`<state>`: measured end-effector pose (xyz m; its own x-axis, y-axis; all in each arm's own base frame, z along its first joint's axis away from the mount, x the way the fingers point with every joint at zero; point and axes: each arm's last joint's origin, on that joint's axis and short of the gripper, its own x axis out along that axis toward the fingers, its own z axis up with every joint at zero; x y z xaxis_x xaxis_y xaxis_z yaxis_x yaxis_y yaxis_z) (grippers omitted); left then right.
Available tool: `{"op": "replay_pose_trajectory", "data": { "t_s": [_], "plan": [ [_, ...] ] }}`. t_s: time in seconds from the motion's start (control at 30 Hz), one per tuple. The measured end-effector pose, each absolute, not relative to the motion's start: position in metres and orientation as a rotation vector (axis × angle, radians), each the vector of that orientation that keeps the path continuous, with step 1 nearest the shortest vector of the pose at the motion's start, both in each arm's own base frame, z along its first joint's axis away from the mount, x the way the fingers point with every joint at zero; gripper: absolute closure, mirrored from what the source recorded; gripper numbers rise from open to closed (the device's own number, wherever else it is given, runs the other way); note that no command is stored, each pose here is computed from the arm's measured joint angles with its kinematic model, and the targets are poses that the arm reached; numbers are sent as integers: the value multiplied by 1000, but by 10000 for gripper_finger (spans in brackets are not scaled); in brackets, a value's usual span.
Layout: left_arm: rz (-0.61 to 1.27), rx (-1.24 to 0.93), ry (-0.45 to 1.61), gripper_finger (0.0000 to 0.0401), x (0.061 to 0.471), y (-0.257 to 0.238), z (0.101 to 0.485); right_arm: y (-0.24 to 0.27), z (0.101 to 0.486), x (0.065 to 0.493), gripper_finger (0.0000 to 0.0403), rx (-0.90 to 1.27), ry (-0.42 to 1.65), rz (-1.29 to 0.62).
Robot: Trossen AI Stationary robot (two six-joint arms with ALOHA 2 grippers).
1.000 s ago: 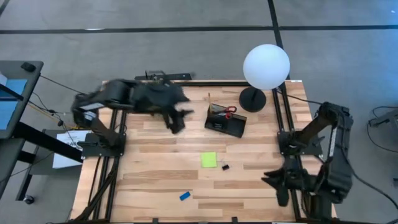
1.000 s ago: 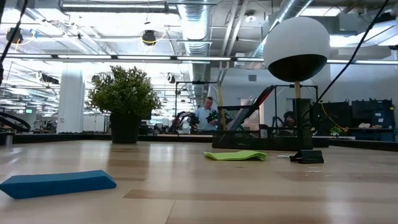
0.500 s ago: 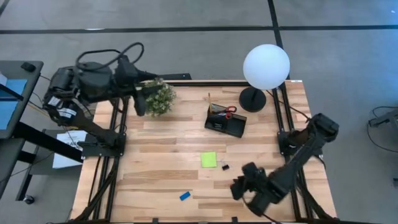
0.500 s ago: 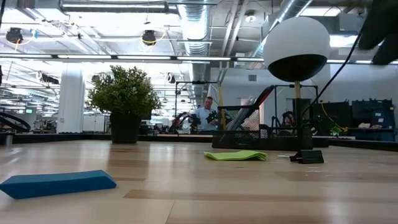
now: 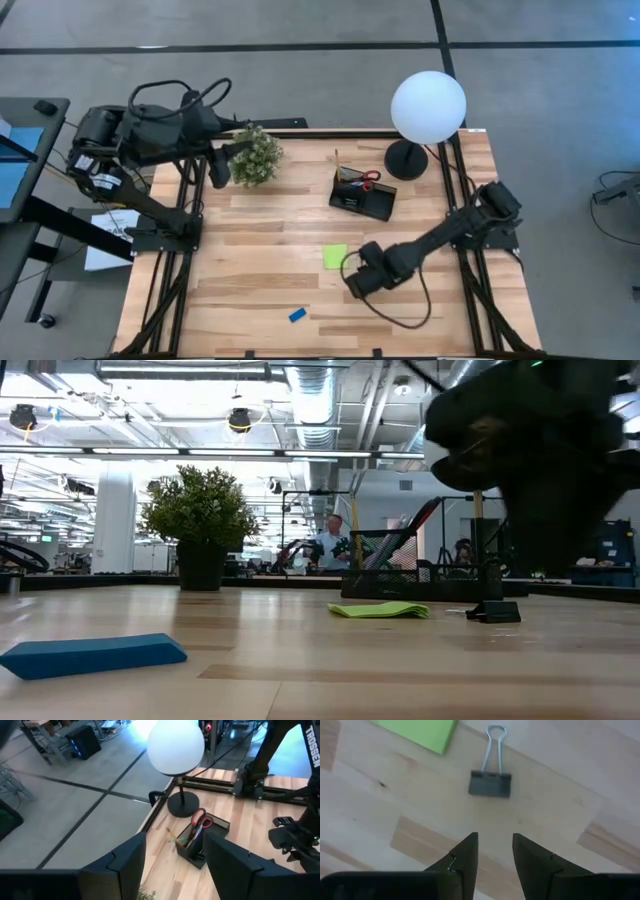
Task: Pick and place office supplies into organizer
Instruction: Put the binder clip into the black desk organizer
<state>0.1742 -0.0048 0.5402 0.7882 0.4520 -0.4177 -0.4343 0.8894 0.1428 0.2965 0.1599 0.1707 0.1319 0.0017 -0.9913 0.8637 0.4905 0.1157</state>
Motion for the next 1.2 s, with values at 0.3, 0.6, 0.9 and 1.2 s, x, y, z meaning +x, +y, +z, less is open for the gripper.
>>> {"op": "replay_pose_trajectory", "data": {
  "t_s": [0.3, 0.6, 0.9, 1.2],
  "plan": [
    [499, 56, 483, 207, 174, -4, 538, 130, 171, 312, 230, 782, 1315, -672],
    [502, 57, 484, 207, 175, -4, 538, 123, 169, 316, 164, 838, 1342, -673],
    [502, 60, 492, 207, 174, -4, 537, 136, 139, 322, 173, 882, 1373, -745],
    [513, 69, 502, 207, 174, -4, 536, 132, 137, 325, 178, 916, 1350, -784]
  ]
}}
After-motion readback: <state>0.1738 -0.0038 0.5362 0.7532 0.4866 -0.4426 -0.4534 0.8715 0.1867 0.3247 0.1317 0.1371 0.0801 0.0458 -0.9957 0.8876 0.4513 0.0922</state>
